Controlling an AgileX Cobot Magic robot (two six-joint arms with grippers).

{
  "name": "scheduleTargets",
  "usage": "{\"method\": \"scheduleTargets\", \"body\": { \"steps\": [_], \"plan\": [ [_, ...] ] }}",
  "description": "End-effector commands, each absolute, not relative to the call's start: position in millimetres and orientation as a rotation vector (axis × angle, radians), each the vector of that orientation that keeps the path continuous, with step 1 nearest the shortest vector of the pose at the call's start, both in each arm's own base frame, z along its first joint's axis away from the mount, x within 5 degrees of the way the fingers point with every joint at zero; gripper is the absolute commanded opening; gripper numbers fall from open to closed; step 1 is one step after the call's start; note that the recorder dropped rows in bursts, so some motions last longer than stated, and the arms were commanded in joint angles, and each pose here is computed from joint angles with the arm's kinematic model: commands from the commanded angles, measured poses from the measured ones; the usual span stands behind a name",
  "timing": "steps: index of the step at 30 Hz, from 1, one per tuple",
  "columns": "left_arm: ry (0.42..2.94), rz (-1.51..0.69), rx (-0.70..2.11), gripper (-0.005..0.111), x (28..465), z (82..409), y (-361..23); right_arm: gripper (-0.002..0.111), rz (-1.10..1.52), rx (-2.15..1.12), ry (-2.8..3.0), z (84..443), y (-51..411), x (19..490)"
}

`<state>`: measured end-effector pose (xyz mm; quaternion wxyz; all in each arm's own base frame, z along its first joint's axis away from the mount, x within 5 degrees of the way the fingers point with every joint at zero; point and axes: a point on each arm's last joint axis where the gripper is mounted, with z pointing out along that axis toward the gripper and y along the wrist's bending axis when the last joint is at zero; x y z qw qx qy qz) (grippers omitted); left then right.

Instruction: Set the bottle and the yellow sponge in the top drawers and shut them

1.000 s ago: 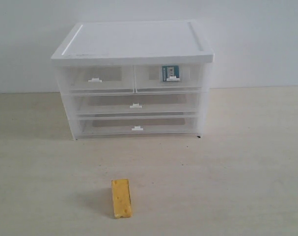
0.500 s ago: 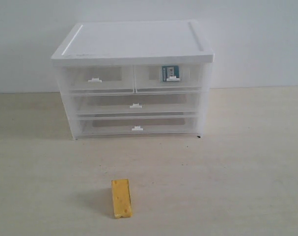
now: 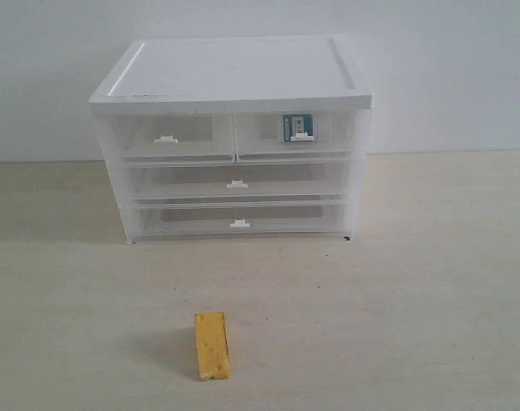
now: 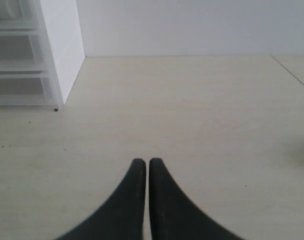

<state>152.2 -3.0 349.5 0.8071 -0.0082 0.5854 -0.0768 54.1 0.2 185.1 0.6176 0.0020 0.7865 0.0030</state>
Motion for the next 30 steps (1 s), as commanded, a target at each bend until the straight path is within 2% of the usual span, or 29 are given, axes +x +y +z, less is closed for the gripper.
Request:
{"method": "scheduleTargets", "body": {
  "steps": [1, 9, 14, 21, 30],
  "plan": [
    [1.350, -0.152, -0.020, 0.004, 175, 338, -2, 0.000, 0.002, -0.001, 1.805, 184, 0, 54],
    [1.507, -0.180, -0.038, 0.004, 206, 310, -4, 0.000, 0.002, -0.001, 1.805, 184, 0, 54],
    [1.570, -0.221, 0.114, 0.004, 216, 295, -34, 0.000, 0.002, -0.001, 1.805, 184, 0, 54],
    [1.634, -0.112, 0.153, 0.004, 228, 273, -65, 0.000, 0.002, -0.001, 1.805, 184, 0, 54],
    [1.570, -0.127, 0.244, 0.004, 230, 249, -117, 0.000, 0.002, -0.001, 1.805, 184, 0, 54]
  ]
}}
